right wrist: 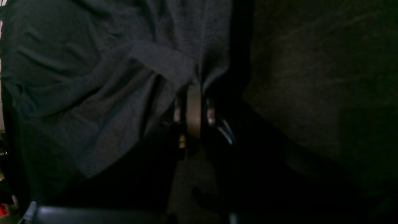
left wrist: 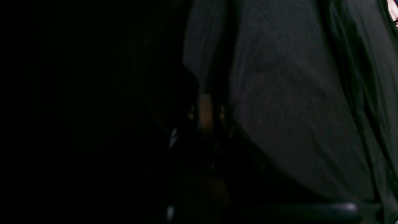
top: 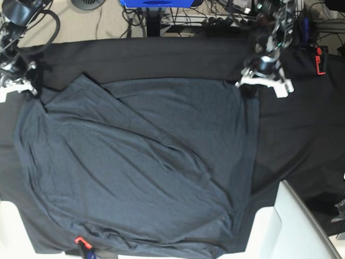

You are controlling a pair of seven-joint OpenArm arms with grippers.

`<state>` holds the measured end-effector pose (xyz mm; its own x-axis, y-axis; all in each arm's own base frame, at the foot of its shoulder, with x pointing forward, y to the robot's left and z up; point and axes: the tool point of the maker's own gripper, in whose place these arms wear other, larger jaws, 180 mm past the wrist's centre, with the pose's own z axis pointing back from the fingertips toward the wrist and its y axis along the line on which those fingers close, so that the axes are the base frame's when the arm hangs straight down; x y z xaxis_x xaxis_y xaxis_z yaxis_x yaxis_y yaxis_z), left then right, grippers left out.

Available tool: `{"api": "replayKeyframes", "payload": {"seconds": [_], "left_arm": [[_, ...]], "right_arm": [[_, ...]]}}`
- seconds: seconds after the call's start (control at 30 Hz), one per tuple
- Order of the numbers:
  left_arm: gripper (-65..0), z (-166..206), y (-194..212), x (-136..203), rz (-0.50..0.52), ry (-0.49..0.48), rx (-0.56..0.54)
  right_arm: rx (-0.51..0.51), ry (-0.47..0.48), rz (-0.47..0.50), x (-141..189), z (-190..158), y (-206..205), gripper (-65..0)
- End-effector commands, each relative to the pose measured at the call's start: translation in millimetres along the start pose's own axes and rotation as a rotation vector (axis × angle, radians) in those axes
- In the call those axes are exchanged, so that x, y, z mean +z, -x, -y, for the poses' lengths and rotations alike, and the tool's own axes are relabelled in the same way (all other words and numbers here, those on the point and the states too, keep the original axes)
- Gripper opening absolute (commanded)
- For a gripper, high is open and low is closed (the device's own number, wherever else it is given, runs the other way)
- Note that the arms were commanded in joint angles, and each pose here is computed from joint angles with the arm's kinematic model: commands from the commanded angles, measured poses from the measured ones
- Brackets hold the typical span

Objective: Fold the T-shirt properly
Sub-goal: 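Grasp the shirt edge with both grippers and pull it taut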

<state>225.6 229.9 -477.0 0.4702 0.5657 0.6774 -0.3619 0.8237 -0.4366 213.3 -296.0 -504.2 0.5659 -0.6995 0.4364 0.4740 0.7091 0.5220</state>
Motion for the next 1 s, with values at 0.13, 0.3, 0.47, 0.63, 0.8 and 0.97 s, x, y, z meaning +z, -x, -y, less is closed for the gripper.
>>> {"api": "replayKeyframes", "payload": {"seconds": [0.13,0.3,0.47,0.63,0.8,0.97], "left_arm": [[-65.0,7,-27,7,0.059,0.040,-0.043],[-65.0,4,-29,9,0.057,0.039,-0.059],[-65.0,1,-22,9,-0.011,0.031,-0.057],[-65.0,-4,-44,17,0.006,0.015,-0.047],[-65.0,-7,-43,28,-0.026,0.011,-0.064],[-65.0,-12,-28,42,-0.058,0.000,-0.068]], "right_arm": [[0.095,0.051,0.014,17,2,-23,-65.0],[0.142,0.050,0.011,25,-7,-34,-65.0],[0.123,0.087,0.029,29,-2,-41,-65.0],[0.113,0.102,0.007,31,1,-38,-65.0],[0.136,0.117,-0.036,38,3,-33,-65.0],[0.123,0.150,-0.086,46,11,-22,-65.0]]}}
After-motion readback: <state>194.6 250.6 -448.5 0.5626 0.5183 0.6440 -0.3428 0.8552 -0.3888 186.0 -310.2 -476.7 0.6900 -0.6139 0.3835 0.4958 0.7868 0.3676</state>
